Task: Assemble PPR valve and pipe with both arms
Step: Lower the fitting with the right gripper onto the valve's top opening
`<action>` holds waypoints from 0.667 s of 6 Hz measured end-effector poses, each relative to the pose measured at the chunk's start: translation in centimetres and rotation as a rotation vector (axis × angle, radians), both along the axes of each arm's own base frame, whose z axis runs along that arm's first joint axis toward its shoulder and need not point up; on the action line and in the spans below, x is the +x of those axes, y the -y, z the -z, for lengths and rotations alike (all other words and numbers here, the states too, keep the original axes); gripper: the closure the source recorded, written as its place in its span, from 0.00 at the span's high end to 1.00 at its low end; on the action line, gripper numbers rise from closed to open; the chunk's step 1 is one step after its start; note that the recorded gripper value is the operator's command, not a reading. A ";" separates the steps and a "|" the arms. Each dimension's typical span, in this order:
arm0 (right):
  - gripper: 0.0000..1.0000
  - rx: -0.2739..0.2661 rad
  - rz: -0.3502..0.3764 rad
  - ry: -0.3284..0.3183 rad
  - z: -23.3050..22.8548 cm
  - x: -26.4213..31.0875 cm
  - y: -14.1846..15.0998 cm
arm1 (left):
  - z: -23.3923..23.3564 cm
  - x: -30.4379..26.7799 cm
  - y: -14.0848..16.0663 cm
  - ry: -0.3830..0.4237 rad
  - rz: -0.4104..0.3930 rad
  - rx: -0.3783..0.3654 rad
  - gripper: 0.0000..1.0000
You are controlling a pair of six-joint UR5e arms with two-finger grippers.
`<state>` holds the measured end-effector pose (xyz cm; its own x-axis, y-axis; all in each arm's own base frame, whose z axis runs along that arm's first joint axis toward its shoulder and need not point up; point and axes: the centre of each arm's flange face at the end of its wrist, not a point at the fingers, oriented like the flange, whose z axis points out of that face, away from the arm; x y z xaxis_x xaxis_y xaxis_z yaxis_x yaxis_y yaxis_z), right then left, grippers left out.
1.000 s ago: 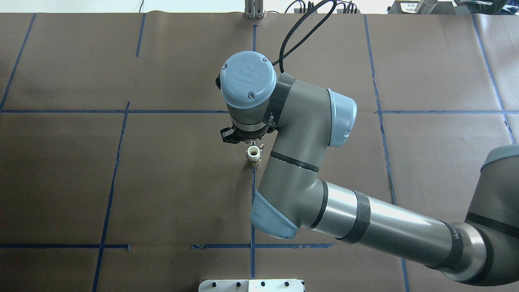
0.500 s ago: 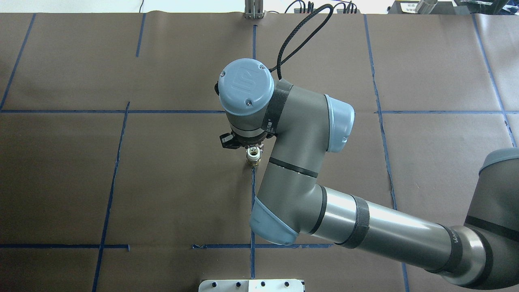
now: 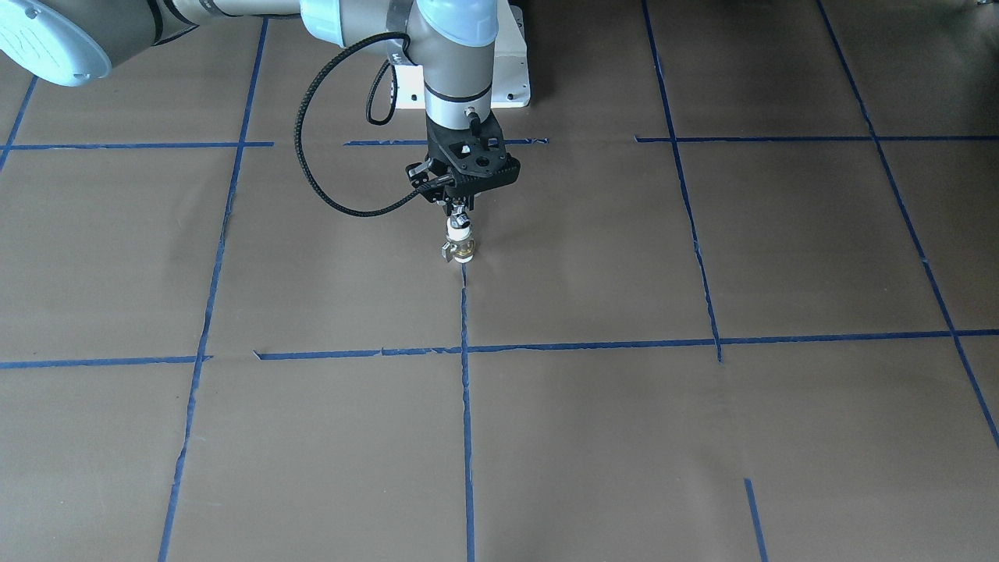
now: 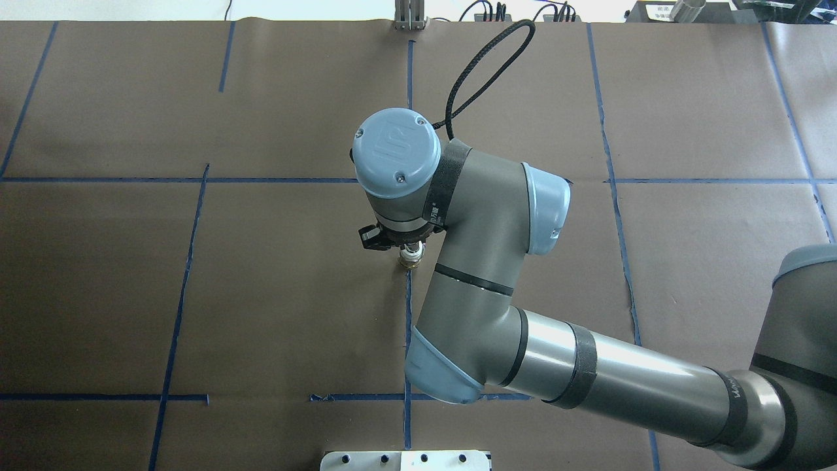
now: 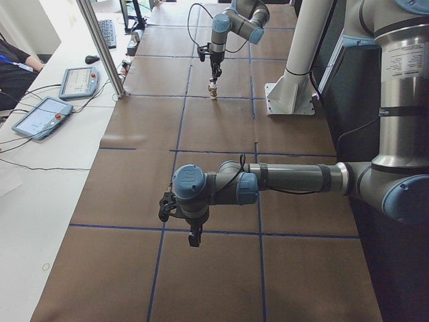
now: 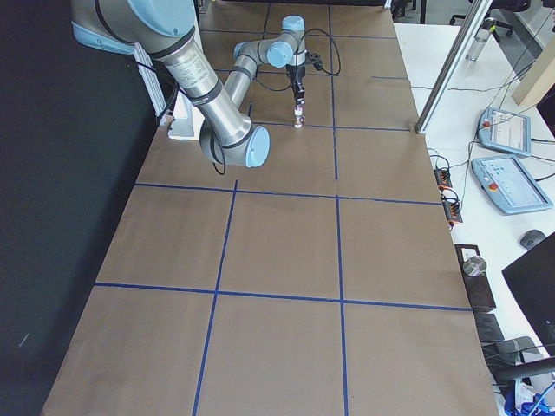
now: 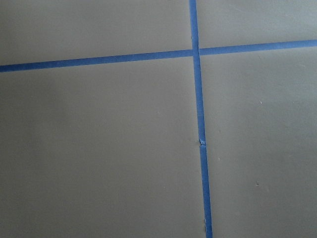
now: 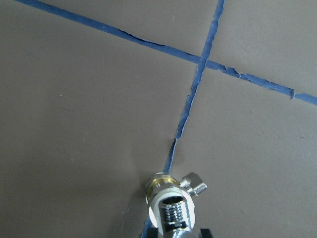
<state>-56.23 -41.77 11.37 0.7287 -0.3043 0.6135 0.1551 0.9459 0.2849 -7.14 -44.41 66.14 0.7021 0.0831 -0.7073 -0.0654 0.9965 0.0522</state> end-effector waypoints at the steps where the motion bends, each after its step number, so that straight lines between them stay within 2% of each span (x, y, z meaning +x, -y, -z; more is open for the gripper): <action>1: 0.00 0.001 0.002 0.000 0.1 -0.1 -0.1 | 0.0 0.0 0.0 0.000 0.000 0.000 1.00; 4: 0.01 0.000 0.010 -0.004 0.0 -0.9 -0.8 | 0.0 0.0 0.0 0.001 0.000 0.000 1.00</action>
